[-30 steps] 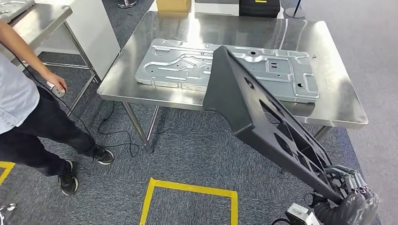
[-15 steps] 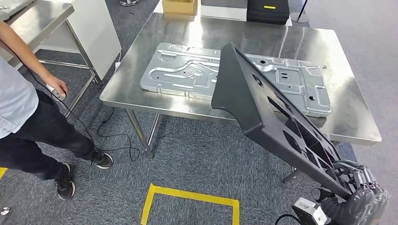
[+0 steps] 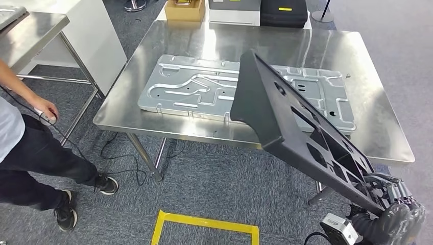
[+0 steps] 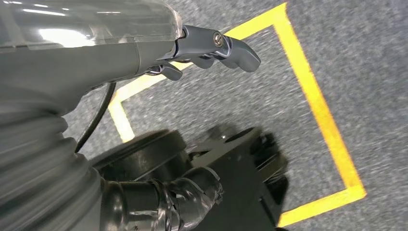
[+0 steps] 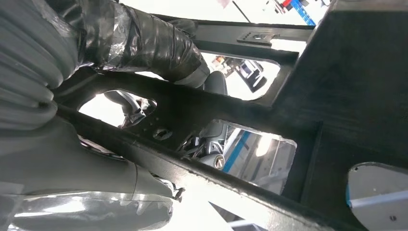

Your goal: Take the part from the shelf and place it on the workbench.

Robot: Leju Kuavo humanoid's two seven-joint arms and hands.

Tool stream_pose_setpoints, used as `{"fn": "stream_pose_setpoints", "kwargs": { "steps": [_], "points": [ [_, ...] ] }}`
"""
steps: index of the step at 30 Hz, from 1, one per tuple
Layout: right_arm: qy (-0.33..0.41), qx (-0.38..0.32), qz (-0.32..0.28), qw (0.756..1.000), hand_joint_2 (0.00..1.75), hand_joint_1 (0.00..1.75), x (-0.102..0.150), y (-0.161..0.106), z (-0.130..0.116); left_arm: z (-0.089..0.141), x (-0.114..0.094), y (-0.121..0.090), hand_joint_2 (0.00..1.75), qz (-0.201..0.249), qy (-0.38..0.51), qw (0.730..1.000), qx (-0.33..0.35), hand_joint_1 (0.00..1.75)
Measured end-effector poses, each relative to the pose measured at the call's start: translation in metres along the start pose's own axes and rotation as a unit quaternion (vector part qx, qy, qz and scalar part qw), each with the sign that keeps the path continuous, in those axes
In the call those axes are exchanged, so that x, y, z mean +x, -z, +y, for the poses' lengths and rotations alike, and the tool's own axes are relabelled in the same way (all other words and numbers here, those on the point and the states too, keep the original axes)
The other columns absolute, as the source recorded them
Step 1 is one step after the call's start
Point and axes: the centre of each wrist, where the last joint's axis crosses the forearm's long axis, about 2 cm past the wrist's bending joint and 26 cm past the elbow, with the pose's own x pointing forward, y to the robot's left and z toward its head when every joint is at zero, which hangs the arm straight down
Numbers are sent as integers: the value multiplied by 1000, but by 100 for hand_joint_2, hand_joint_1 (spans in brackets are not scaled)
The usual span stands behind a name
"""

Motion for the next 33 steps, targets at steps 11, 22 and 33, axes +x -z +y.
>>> {"fn": "stream_pose_setpoints", "kwargs": {
  "steps": [11, 22, 33],
  "points": [
    [0, -6, -8, 1000, 175, 175, -5, 10, 0, 1, 3, 2, 175, -3, 7, 1000, -3, 0],
    [-1, -3, -10, 1000, 175, 175, -9, 13, 0, 0, 3, 2, 175, -1, 6, 1000, -4, 0],
    [-1, -3, -4, 1000, 175, 175, -13, 19, 3, 1, 1, 1, 175, 1, 10, 1000, -6, 0]
  ]
}}
